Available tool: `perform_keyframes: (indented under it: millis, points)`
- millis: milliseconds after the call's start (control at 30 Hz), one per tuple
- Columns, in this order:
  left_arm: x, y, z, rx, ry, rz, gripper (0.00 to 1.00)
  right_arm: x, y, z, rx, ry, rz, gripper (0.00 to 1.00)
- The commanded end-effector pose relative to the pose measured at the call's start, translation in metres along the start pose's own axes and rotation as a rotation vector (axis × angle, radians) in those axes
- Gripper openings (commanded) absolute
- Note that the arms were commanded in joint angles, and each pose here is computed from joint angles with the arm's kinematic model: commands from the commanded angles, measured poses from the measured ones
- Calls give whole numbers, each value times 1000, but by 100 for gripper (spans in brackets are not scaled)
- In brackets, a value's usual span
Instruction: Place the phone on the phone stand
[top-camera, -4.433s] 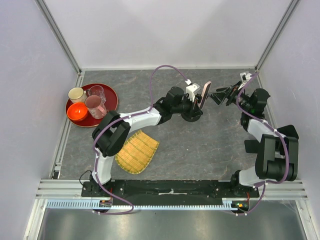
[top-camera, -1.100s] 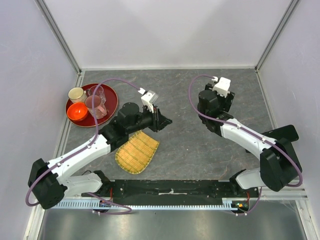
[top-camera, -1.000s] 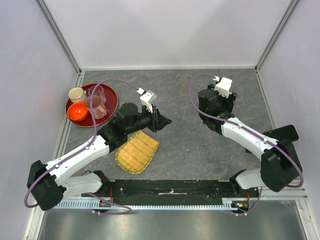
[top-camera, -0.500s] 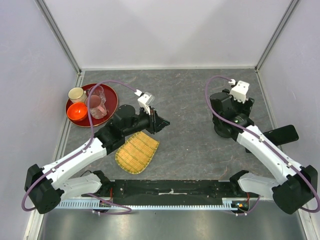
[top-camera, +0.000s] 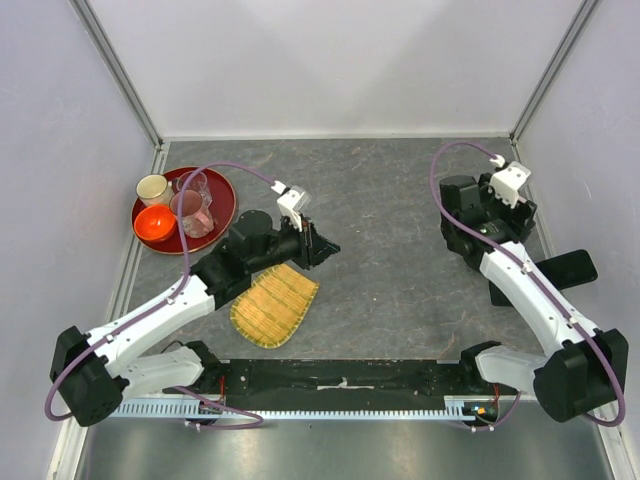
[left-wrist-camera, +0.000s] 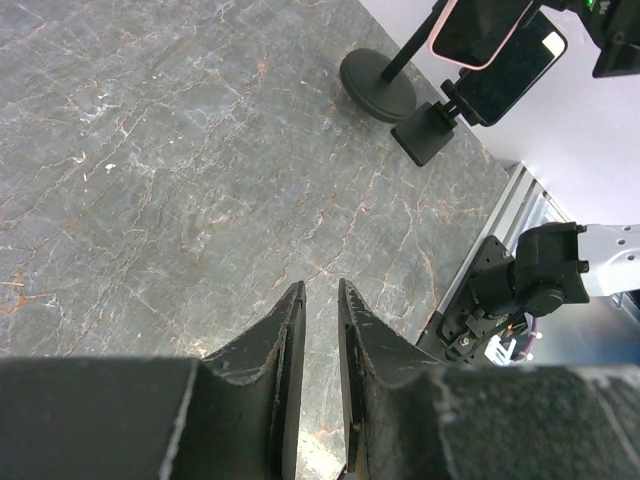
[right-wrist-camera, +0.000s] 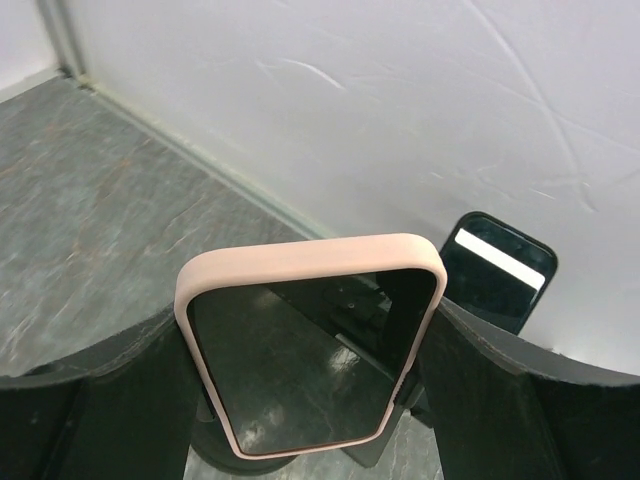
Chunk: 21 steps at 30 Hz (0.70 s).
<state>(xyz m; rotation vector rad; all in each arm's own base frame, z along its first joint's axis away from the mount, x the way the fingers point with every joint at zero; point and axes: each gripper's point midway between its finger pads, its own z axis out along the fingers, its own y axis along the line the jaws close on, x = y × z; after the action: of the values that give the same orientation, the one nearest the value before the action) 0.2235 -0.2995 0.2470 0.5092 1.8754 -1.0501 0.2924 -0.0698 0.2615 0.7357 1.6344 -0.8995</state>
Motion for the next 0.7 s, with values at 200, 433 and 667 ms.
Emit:
perform_keyframes:
  millis: [200, 433, 667]
  points:
    - [-3, -8, 10, 35, 13, -27, 26, -41, -32, 23, 273, -98, 229, 0]
    - [-6, -11, 10, 40, 17, -27, 26, -27, -46, 39, 348, -97, 282, 0]
    - [-6, -9, 12, 31, 21, -26, 26, -10, -54, 51, 380, -89, 364, 0]
